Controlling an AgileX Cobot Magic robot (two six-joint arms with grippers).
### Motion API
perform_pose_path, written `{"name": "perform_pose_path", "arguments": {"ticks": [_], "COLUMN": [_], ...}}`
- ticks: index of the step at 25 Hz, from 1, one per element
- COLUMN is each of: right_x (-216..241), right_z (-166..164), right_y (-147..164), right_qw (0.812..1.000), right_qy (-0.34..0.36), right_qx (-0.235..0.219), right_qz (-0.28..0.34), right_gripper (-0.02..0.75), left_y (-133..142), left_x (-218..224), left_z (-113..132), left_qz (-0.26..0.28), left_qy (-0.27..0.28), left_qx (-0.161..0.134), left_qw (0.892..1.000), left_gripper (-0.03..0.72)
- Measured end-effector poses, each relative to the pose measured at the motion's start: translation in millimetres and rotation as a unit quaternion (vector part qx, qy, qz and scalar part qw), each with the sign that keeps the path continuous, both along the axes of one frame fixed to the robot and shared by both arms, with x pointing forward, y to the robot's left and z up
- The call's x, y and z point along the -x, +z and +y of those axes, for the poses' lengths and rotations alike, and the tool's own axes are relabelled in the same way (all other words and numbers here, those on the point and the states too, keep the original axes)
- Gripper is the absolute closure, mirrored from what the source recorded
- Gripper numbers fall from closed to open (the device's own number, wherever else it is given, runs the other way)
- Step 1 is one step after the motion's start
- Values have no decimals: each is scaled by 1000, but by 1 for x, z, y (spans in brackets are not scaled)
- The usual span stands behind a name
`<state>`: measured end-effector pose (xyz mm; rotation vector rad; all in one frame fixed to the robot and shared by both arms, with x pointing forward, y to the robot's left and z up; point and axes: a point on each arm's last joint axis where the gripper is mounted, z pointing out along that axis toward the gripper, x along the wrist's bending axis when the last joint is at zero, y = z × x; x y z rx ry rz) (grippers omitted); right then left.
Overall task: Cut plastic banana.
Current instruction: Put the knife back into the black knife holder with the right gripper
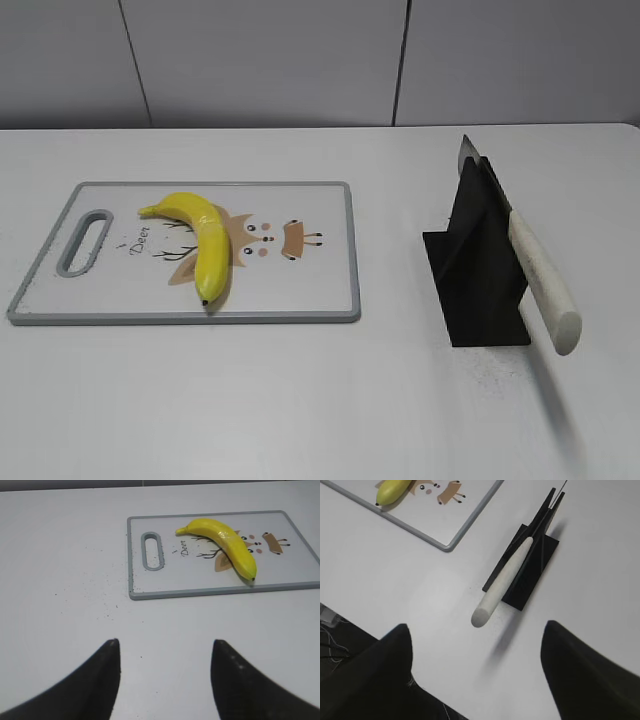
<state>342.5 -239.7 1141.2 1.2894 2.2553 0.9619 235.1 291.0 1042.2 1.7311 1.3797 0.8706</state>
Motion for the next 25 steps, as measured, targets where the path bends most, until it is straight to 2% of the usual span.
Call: {"name": "perform_pose_path", "arguments": {"ticks": [11, 22, 25], "right_x": [66, 109, 114], "right_z": [-33, -53, -55], "right_y": [-85, -84, -85], "right_qw": [1000, 989, 986], "right_qy": [15, 17, 13], "right_qx": [3, -58, -64], "right_qz": [-23, -137, -152], "right_gripper": [144, 144, 145], "left_y": [0, 0, 0], "left_x": [0, 0, 0], "left_z": [0, 0, 0], "left_qz": [0, 0, 0], "left_qy": [0, 0, -1], "left_qx": [0, 0, 2], "left_qw": [1000, 1000, 1000], "left_gripper": [127, 127, 127]}}
